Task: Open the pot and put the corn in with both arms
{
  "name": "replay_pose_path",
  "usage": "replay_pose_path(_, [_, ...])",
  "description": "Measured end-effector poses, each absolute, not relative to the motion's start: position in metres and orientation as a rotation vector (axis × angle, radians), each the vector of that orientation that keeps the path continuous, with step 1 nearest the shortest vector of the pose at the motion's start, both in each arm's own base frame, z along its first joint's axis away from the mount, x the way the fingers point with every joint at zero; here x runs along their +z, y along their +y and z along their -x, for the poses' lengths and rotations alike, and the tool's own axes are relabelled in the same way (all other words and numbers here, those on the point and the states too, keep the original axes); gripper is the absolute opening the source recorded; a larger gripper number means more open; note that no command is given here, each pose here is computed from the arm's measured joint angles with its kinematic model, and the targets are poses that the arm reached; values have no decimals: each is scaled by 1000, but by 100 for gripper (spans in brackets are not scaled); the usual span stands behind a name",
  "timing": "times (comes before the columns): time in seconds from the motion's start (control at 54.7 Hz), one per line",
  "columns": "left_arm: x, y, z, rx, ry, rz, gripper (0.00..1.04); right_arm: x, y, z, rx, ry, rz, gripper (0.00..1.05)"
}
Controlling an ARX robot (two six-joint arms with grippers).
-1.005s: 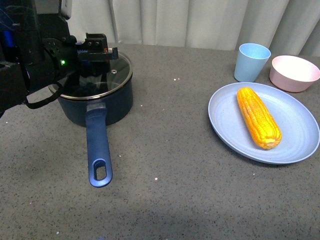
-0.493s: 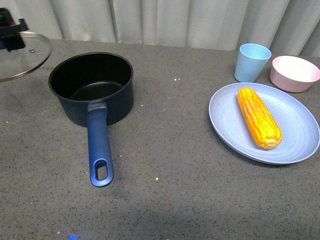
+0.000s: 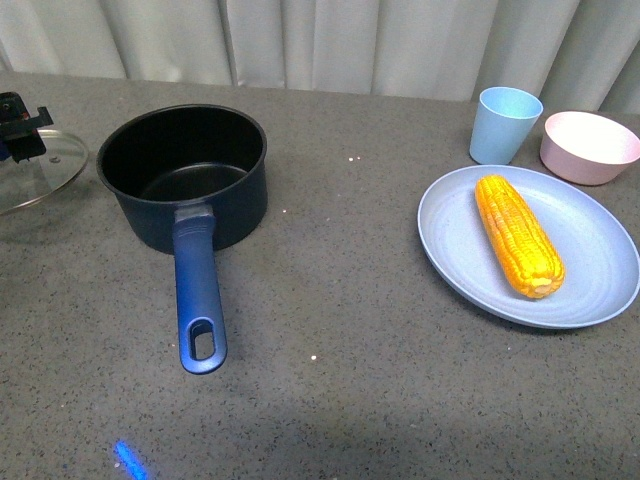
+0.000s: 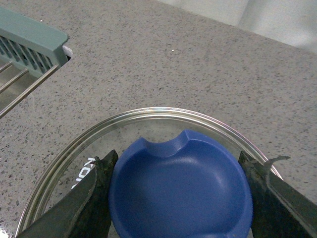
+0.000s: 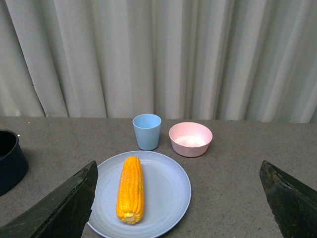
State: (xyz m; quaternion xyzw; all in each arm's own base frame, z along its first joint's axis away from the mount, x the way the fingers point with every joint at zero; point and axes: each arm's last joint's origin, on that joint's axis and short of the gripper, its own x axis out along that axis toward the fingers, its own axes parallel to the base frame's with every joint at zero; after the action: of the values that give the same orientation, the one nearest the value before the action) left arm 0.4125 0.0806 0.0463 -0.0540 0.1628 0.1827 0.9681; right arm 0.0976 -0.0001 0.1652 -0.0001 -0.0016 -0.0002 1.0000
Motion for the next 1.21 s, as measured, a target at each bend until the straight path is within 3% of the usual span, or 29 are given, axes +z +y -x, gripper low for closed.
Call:
replay_pose_path(0.548, [27,83,-418,354,400,85,65,165,0,-98,0,-3,0,96])
replay_pose_path(0.768, [35,83,-414,353,379,102,100,165,0,-98,0,-3,0,96])
replay_pose_path(1.06, [123,74,-357,286,135,118,97,165,0,-98,0,-3,0,96])
replay_pose_path(1.151, [142,57,-321,28,4,46,76,165,0,-98,0,-3,0,96])
replay_pose_path(1.206, [145,47,-303,6,-3,27,63,165,0,-98,0,-3,0,96])
